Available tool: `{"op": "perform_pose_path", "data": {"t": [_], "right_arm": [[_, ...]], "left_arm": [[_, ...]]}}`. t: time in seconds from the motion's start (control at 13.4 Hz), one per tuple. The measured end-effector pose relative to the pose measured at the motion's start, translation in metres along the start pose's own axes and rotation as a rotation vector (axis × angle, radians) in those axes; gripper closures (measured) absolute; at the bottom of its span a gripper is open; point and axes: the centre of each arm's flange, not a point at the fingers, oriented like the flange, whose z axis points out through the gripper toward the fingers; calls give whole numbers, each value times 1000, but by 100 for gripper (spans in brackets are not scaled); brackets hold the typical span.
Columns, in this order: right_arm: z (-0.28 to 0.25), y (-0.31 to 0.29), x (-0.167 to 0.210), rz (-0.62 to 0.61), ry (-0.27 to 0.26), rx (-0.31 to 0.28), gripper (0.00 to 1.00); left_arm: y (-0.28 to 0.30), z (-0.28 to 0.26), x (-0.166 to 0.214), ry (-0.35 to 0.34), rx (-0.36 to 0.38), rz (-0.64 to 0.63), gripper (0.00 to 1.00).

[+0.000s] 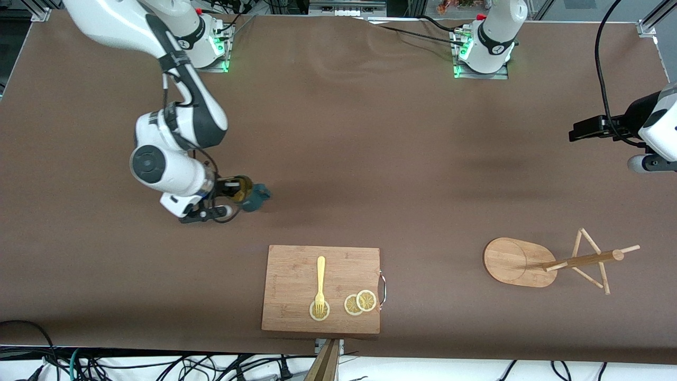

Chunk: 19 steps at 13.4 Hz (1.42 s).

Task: Pass cup and hang on rack
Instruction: 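Lift the teal mug and carry it toward the table middle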

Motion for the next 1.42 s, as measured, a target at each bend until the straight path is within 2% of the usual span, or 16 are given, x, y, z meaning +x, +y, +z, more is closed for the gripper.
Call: {"op": "perform_pose_path", "data": {"t": [0.22, 0.52, 0.75, 0.97, 1.19, 1.42], "right_arm": [[4, -82, -1, 88, -27, -7, 96], [39, -206, -13, 163, -44, -16, 96], [62, -278, -39, 147, -54, -25, 96], [85, -352, -85, 135, -58, -36, 96], [97, -396, -116, 148, -46, -30, 96], [97, -400, -114, 162, -30, -16, 96]], "left_arm": [[2, -2, 0, 4, 1, 3, 0], [11, 0, 4, 3, 5, 18, 0], [10, 3, 6, -2, 6, 18, 0], [12, 2, 6, 0, 6, 21, 0], [15, 2, 6, 0, 8, 26, 0], [15, 0, 5, 4, 7, 26, 0]]}}
